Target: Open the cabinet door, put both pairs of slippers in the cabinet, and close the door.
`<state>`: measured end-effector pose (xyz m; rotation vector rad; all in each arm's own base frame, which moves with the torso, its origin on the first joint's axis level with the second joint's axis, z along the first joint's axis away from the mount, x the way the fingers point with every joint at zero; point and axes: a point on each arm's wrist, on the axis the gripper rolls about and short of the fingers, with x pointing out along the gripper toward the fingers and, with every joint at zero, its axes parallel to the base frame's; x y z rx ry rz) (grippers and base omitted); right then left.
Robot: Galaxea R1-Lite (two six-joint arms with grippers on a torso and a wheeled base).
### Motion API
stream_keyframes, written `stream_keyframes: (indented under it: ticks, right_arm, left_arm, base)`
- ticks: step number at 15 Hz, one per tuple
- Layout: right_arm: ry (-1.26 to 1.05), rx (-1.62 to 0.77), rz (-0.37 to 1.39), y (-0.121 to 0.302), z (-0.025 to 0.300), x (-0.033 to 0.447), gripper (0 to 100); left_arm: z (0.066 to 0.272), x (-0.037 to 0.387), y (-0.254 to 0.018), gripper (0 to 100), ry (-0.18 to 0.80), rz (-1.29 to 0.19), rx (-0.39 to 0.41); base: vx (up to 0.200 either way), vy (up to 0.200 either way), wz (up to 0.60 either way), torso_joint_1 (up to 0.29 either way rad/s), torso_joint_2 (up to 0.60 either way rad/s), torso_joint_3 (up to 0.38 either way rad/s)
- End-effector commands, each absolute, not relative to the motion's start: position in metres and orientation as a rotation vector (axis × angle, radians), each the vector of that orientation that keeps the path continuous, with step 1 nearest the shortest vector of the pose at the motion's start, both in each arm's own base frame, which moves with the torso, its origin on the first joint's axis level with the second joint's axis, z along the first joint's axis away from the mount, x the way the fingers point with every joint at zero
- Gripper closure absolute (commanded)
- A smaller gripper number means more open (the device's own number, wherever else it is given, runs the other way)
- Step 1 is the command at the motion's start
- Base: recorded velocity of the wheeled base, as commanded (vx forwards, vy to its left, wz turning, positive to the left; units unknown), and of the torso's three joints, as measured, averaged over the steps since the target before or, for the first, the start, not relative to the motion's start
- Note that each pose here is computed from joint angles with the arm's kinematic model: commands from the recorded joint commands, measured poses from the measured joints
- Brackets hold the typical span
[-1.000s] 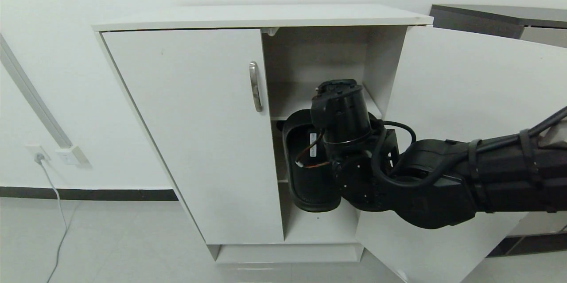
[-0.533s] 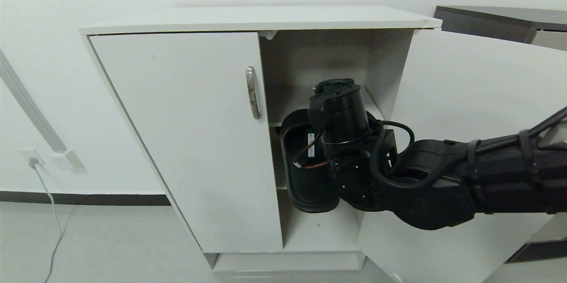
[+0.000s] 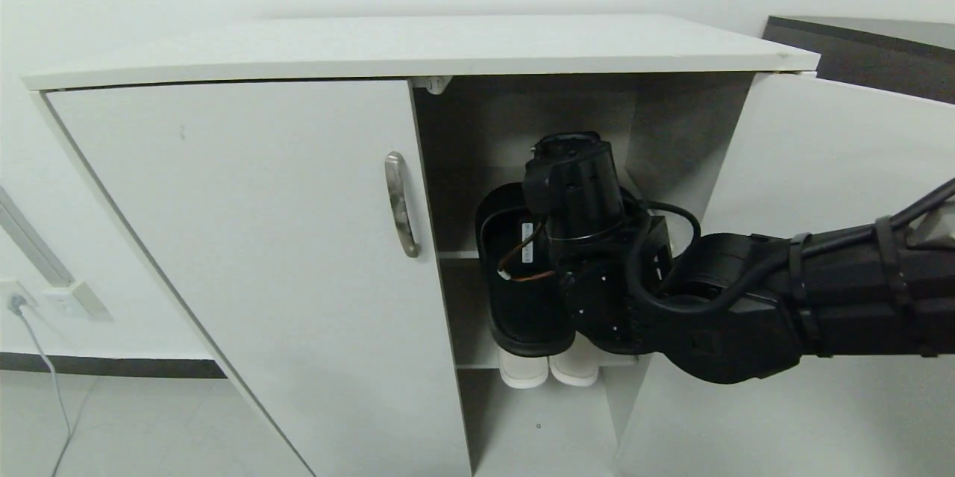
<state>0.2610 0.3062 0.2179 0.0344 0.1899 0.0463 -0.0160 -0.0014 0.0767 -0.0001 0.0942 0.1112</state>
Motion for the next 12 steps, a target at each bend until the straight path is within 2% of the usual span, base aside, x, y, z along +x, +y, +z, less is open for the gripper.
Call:
stream_keyframes:
  ticks: [1, 4, 12]
  right_arm:
    - [0.192, 0.034, 0.046, 0.308, 0.216, 0.262, 100]
    - [0.191, 0.034, 0.043, 0.311, 0.213, 0.267, 100]
    - [0.189, 0.037, -0.039, 0.316, 0.215, 0.332, 100]
  left_arm:
    - [0.077, -0.016, -0.001, 100, 0.094, 0.113, 0.000]
    - [0.077, -0.016, -0.001, 100, 0.094, 0.113, 0.000]
    - [0.077, -0.016, -0.001, 100, 0.094, 0.113, -0.001]
  base:
    - [0.000, 0.000, 0.00, 0.000, 0.00, 0.000]
    - [0.000, 0.000, 0.00, 0.000, 0.00, 0.000]
    - [0.000, 0.000, 0.00, 0.000, 0.00, 0.000]
